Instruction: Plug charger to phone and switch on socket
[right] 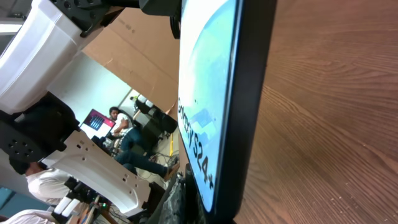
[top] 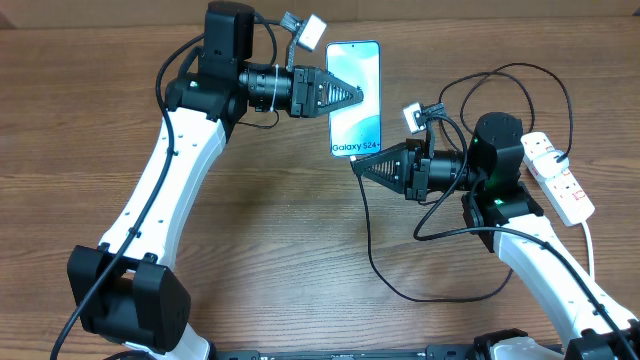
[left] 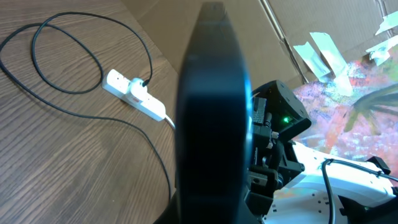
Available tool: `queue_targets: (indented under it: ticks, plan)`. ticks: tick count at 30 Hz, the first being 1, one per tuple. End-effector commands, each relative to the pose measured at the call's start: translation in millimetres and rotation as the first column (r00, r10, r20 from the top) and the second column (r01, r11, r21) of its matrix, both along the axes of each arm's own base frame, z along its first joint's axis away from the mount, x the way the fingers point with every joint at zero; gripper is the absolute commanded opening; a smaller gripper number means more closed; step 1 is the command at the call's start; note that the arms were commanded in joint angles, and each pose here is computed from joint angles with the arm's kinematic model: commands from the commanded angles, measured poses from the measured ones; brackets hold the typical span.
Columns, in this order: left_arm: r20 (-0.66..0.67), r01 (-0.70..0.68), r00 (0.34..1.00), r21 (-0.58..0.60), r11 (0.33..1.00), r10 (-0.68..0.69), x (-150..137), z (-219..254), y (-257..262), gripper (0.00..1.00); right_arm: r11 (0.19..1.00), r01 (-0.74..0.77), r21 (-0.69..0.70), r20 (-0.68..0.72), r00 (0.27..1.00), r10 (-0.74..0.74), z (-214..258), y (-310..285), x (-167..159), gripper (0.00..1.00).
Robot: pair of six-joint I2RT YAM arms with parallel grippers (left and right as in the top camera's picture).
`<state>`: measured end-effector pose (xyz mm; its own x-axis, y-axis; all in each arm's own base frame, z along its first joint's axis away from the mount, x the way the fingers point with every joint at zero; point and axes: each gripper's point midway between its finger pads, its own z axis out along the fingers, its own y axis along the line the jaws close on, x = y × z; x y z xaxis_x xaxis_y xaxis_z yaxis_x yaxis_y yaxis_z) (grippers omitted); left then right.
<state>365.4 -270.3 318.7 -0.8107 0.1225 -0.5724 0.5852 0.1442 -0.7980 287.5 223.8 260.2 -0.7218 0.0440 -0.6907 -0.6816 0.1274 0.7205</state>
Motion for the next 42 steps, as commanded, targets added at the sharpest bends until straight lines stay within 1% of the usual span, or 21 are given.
queue_targets:
  ticks: [1,5,7,8,10,11,13,15,16,18,21,22,24,28,31,36,39,42]
  plan:
    - [-0.016,0.069,0.997,-0.011,0.998,-0.069,-20.1,3.2,-18.1,0.05,0.997,0.082,-0.001,0.051,0.995,-0.082,11.4,-2.2,15.9,0.04]
    - [-0.006,0.053,0.999,-0.007,0.999,-0.053,-15.7,3.1,-15.0,0.04,0.997,0.082,-0.013,0.009,0.997,-0.082,5.1,-2.4,14.9,0.04]
    - [0.009,0.008,1.0,0.0,1.0,-0.008,-3.7,2.6,-4.4,0.04,0.995,0.089,-0.048,-0.031,0.995,-0.091,-8.3,-3.6,14.1,0.04]
    - [0.016,-0.009,1.0,-0.001,1.0,0.009,1.4,3.3,1.5,0.04,0.991,0.109,-0.074,-0.041,0.993,-0.113,-16.5,-5.1,16.3,0.04]
    - [0.017,-0.044,0.999,-0.002,0.999,0.044,10.7,3.6,14.2,0.04,0.96,0.21,-0.186,-0.066,0.972,-0.225,-45.7,-14.6,28.2,0.04]
    - [0.009,-0.064,0.998,-0.002,0.998,0.064,15.5,3.6,21.5,0.04,0.918,0.284,-0.278,-0.073,0.946,-0.315,-67.0,-25.1,36.6,0.04]
    - [-0.006,-0.109,0.994,-0.001,0.994,0.109,25.4,3.2,37.9,0.04,0.769,0.415,-0.487,-0.057,0.863,-0.502,-110.6,-57.3,49.0,0.04]
    - [-0.008,-0.151,0.989,-0.001,0.989,0.151,34.9,3.1,54.8,0.04,0.628,0.473,-0.618,-0.015,0.791,-0.611,-135.9,-85.3,52.0,0.04]
    - [-0.008,-0.178,0.984,-0.001,0.984,0.178,40.7,3.1,65.9,0.04,0.557,0.491,-0.669,0.009,0.755,-0.655,-145.6,-99.0,51.8,0.04]
    - [-0.009,-0.223,0.975,0.0,0.975,0.223,49.5,3.0,84.6,0.04,0.455,0.508,-0.732,0.051,0.706,-0.706,-157.4,-118.3,50.8,0.04]
    - [-0.02,-0.265,0.964,0.003,0.964,0.265,56.1,1.7,102.6,0.04,0.358,0.508,-0.784,0.09,0.663,-0.743,-171.7,-135.4,50.8,0.04]
    - [-0.028,-0.274,0.961,0.006,0.962,0.274,57.1,0.7,106.6,0.04,0.342,0.495,-0.799,0.088,0.658,-0.747,-179.4,-137.9,50.9,0.04]
    - [-0.04,-0.284,0.958,0.011,0.959,0.284,57.7,-0.9,110.2,0.04,0.336,0.451,-0.827,0.058,0.662,-0.747,-197.8,-137.0,49.0,0.04]
    - [-0.057,-0.281,0.958,0.019,0.959,0.282,55.4,-3.6,109.6,0.05,0.326,0.314,-0.892,-0.03,0.678,-0.734,-244.5,-117.6,36.9,0.04]
    - [-0.061,-0.28,0.958,0.02,0.96,0.281,54.9,-4.2,109.6,0.04,0.32,0.299,-0.899,-0.033,0.683,-0.729,-250.1,-102.1,41.4,0.04]
    - [-0.075,-0.28,0.957,0.024,0.96,0.281,53.6,-5.6,109.6,0.04,0.291,0.287,-0.913,-0.02,0.681,-0.732,-253.9,-97.6,41.3,0.25]
    - [-0.078,-0.28,0.957,0.026,0.96,0.281,53.3,-6.1,109.6,0.04,0.249,0.268,-0.931,-0.015,0.654,-0.757,-258.1,-105.8,34.8,0.31]
    - [-0.074,-0.279,0.957,0.025,0.96,0.28,53.3,-6.1,109.6,0.04,0.234,0.251,-0.939,-0.014,0.651,-0.759,-259.8,-109.1,30.4,0.47]
